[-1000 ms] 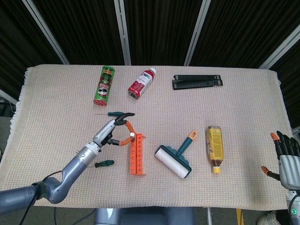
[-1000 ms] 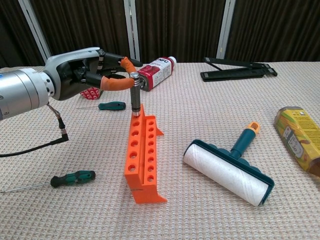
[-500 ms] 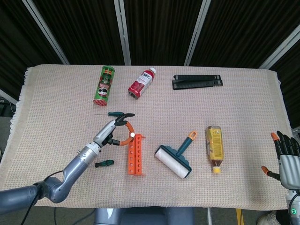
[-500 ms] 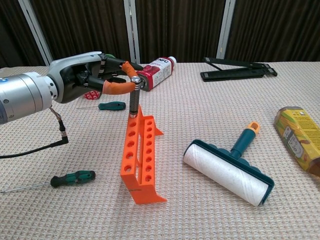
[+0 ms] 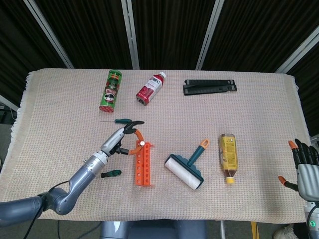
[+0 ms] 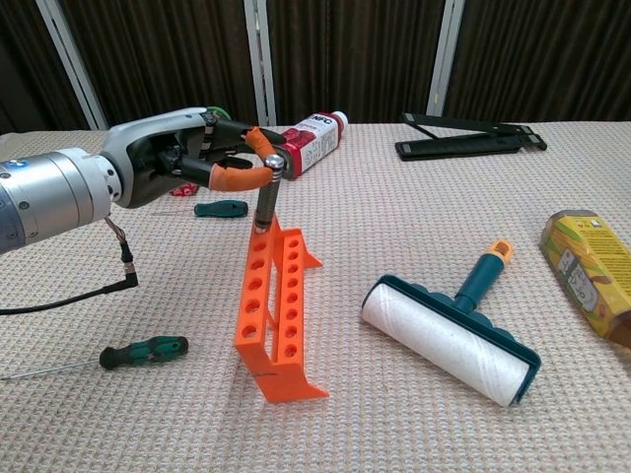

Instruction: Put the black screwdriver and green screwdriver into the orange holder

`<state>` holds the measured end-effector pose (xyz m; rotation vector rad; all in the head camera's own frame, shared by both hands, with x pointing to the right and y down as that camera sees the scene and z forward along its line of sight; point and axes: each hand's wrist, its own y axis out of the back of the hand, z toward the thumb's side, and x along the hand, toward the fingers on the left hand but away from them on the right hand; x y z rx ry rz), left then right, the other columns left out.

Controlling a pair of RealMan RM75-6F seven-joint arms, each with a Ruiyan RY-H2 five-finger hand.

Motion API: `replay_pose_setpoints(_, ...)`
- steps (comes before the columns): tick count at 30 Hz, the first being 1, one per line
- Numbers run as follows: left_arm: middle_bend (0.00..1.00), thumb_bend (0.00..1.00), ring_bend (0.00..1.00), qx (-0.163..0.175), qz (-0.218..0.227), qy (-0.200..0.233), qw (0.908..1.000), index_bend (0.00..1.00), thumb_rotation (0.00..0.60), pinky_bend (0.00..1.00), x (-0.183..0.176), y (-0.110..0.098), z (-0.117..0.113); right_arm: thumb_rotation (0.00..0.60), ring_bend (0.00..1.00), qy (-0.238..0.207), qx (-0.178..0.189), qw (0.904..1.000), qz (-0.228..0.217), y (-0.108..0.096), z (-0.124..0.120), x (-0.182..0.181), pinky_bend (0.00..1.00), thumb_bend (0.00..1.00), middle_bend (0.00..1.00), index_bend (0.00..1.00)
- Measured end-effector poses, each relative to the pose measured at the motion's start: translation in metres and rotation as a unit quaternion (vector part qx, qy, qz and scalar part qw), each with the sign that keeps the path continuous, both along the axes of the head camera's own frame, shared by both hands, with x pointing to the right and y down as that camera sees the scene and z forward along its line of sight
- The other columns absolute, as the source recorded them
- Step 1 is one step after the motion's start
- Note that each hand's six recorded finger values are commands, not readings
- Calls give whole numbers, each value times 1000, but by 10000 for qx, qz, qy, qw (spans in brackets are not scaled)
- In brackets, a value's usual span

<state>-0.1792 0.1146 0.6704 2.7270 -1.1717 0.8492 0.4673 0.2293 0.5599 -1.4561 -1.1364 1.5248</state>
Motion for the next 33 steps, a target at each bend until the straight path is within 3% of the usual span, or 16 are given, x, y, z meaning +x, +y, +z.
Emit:
replay_pose_setpoints(16,84,616,0,32,-59,129,9999,607,574,0,8,3,-1,600,0,-19,27,10000,3,-2,0,1,0,0,0,13)
replay_pose_setpoints(18,85,617,0,-11,-86,171,9998,573,569,0,7,3,-2,600,0,-20,27,10000,2,-2,0,1,0,0,0,13)
replay_pose_setpoints(25,79,586,0,-132,-137,283,9994,285,480,0,5,4,-3,600,0,-21,34,10000,8,-2,0,1,0,0,0,13)
replay_pose_setpoints(33,76,579,0,-204,-120,345,9991,254,457,0,4,5,-4,600,0,-18,38,10000,0,-2,0,0,0,0,0,13)
